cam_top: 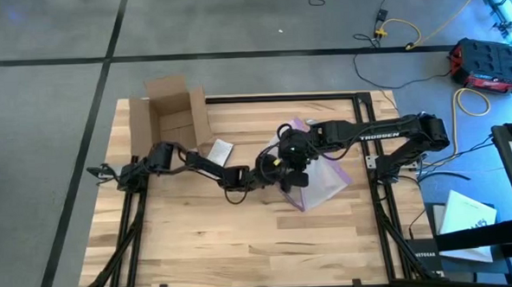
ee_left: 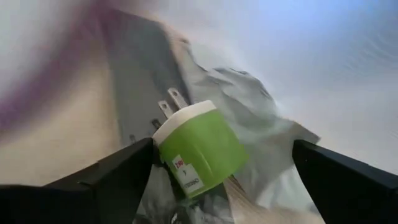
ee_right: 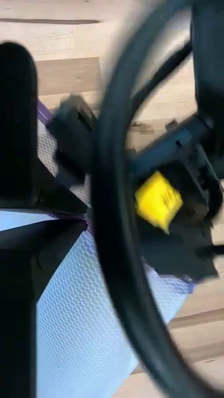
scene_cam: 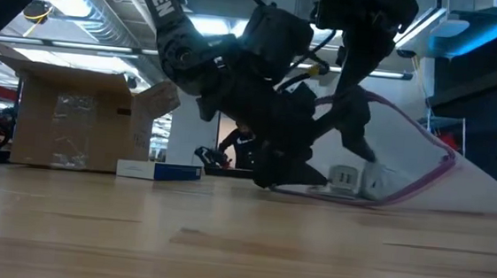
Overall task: Unpack boxes
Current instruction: Put the green charger adapter into the zip bag, then put the white box into the zip bag
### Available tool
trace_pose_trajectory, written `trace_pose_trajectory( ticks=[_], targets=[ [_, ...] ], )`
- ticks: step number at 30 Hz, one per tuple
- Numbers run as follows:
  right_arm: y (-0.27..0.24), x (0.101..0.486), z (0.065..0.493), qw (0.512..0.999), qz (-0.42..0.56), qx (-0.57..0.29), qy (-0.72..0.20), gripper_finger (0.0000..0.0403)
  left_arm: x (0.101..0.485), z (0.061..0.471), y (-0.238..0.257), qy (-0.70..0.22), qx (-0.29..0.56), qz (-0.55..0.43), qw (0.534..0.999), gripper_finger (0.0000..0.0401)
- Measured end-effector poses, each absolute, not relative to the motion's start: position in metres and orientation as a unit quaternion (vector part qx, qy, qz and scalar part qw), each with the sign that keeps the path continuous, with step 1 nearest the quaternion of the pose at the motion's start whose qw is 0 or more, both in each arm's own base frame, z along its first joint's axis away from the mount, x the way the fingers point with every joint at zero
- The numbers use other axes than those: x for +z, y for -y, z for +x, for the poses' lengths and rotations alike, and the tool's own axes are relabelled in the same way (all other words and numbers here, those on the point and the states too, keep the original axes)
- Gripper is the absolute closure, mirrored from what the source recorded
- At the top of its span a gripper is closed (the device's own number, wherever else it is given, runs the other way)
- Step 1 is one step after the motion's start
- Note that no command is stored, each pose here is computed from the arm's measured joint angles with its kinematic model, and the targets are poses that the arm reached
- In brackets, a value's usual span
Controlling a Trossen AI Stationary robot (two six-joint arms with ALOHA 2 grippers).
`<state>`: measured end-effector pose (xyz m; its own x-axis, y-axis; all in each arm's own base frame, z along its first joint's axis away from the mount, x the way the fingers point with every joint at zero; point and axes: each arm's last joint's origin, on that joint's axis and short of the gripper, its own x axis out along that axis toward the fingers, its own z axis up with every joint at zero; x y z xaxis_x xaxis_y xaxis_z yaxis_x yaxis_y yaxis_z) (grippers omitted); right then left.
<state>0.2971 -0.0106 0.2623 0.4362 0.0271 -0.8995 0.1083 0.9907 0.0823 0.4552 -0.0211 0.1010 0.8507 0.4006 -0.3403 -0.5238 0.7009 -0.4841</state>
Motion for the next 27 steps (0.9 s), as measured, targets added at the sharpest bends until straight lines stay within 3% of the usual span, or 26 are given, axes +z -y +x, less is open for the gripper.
trace_pose_trajectory(
  ticks=[16, 20, 27],
  targets=[
    [0.011, 0.262, 0.297, 0.845, 0.064, -0.024, -0.53, 0.0393, 0.118, 0.45, 0.078, -0.1, 0.18, -0.245, 0.947, 0.003],
    [0.011, 0.262, 0.297, 0.845, 0.064, -0.024, -0.53, 0.0393, 0.148, 0.442, 0.096, -0.097, 0.162, -0.209, 0.96, 0.003],
    [0.011, 0.262, 0.297, 0.845, 0.064, -0.024, -0.53, 0.0393, 0.166, 0.394, 0.138, -0.229, 0.251, -0.05, 0.939, 0.0037]
  ],
)
